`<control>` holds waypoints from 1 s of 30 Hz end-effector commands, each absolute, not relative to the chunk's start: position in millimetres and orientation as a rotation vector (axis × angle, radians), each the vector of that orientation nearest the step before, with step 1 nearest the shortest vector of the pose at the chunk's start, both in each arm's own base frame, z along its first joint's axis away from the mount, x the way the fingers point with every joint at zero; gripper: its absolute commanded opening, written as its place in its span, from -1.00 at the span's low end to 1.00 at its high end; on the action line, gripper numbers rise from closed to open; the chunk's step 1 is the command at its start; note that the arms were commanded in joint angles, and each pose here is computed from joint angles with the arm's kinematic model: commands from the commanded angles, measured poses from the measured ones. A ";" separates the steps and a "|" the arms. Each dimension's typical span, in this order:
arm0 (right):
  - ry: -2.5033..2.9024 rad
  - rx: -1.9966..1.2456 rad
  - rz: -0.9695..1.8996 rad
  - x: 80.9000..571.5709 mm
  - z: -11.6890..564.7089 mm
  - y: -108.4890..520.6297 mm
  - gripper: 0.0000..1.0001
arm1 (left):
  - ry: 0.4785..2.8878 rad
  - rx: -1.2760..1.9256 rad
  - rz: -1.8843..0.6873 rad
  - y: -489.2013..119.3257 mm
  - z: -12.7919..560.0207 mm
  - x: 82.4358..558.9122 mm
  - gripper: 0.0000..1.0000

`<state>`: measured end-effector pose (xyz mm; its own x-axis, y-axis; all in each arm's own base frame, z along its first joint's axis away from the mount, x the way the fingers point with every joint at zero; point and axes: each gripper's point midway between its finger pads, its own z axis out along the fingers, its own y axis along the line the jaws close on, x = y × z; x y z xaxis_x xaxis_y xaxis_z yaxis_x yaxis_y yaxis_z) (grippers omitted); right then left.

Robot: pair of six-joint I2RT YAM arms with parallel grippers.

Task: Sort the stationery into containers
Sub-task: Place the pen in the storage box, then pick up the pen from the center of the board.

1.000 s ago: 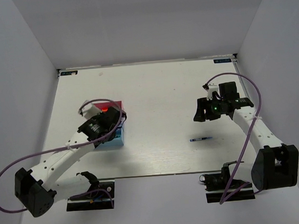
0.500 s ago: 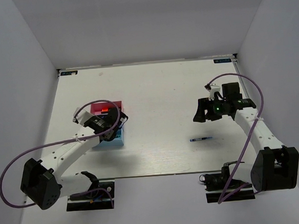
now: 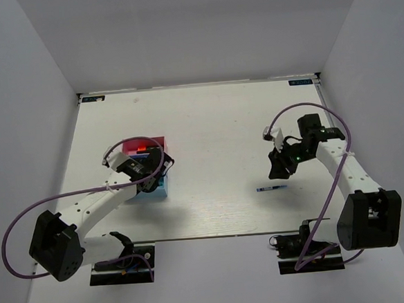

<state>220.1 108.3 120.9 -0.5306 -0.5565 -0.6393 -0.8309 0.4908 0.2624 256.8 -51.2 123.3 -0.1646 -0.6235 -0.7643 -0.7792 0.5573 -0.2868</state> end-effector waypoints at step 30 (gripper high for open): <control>1.985 -2.087 0.396 197.7 -21.5 59.1 -0.18 | 2.365 0.267 -0.269 -174.2 139.6 184.6 0.43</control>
